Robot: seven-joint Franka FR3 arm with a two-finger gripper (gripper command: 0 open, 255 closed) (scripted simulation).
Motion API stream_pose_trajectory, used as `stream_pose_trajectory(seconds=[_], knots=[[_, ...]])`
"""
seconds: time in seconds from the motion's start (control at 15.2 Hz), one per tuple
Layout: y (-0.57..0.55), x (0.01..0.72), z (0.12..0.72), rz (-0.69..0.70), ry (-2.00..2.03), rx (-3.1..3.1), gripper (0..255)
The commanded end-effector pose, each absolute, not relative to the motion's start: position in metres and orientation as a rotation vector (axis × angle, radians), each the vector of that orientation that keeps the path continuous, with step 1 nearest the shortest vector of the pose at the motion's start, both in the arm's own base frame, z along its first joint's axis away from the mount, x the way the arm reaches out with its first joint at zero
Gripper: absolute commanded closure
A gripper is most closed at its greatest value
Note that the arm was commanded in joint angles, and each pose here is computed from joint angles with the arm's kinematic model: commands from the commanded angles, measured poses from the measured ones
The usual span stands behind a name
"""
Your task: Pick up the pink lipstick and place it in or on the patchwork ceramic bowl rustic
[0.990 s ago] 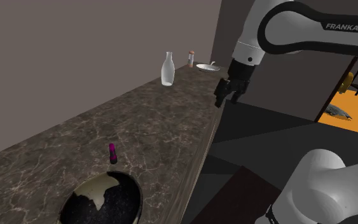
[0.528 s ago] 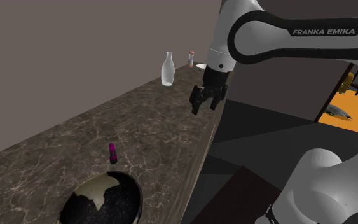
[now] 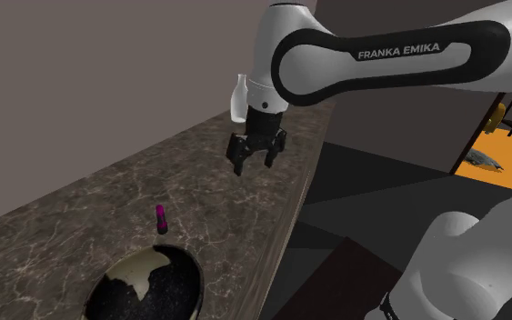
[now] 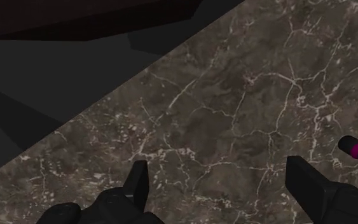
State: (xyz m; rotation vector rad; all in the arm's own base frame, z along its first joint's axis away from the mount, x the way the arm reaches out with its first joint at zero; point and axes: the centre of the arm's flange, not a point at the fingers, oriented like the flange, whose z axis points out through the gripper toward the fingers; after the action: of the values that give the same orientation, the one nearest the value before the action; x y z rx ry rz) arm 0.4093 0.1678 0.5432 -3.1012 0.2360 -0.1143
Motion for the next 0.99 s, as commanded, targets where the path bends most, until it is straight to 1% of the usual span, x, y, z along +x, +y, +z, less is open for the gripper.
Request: stream_pose_trajectory(seconds=[0.0,0.92], knots=[[0.192,0.422,0.535,-0.105,0.238,-3.103,0],[0.351,0.512,0.479,-0.038,0.247,-3.127,0]])
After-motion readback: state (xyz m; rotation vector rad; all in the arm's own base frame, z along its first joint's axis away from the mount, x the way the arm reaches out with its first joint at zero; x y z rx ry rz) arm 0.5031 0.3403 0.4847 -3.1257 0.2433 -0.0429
